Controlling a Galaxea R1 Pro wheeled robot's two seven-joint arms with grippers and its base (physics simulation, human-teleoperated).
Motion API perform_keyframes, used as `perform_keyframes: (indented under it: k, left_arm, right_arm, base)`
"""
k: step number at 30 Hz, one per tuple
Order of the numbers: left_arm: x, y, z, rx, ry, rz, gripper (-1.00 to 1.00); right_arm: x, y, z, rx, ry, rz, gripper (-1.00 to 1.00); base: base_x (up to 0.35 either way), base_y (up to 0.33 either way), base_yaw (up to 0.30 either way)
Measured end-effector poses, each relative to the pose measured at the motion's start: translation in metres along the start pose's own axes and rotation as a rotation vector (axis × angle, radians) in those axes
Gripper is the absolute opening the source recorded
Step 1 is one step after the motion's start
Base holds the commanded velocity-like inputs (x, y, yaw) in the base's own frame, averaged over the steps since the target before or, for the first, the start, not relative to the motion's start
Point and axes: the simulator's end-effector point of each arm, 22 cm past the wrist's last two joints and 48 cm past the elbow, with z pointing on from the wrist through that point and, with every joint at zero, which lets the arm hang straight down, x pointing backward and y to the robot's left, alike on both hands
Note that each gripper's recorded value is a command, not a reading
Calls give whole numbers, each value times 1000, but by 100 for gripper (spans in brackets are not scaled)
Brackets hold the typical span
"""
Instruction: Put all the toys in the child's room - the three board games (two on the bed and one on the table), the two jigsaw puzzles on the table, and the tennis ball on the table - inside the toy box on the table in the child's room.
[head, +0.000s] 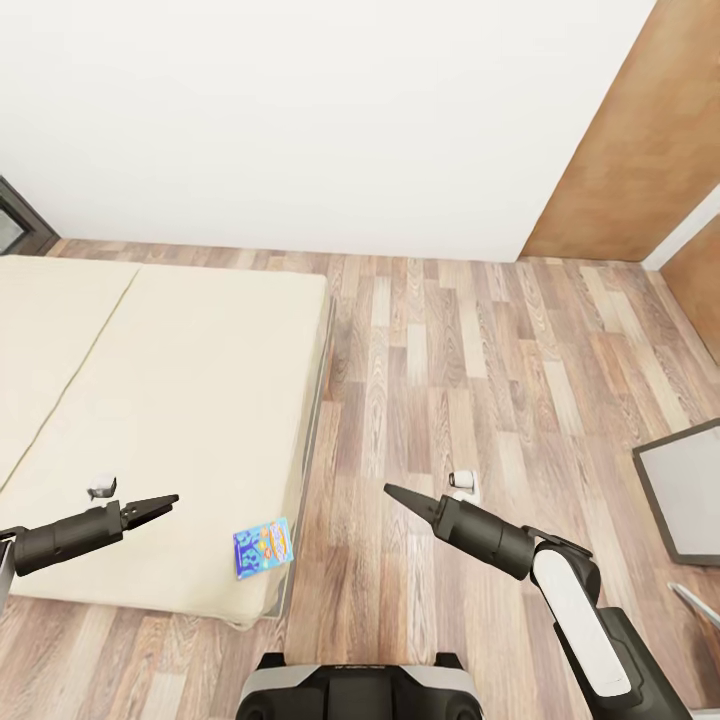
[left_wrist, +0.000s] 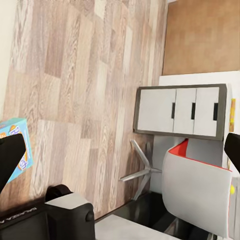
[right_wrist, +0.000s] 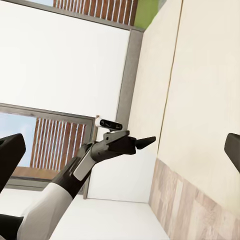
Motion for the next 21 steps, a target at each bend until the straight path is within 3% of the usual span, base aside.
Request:
perform_keyframes:
  k: [21]
  left_arm:
    - [-9,-14,-6,11,-18,28,100]
  right_arm:
    - [-8,10,-2,-2,-18,-29,100]
  base:
    - [0,0,0]
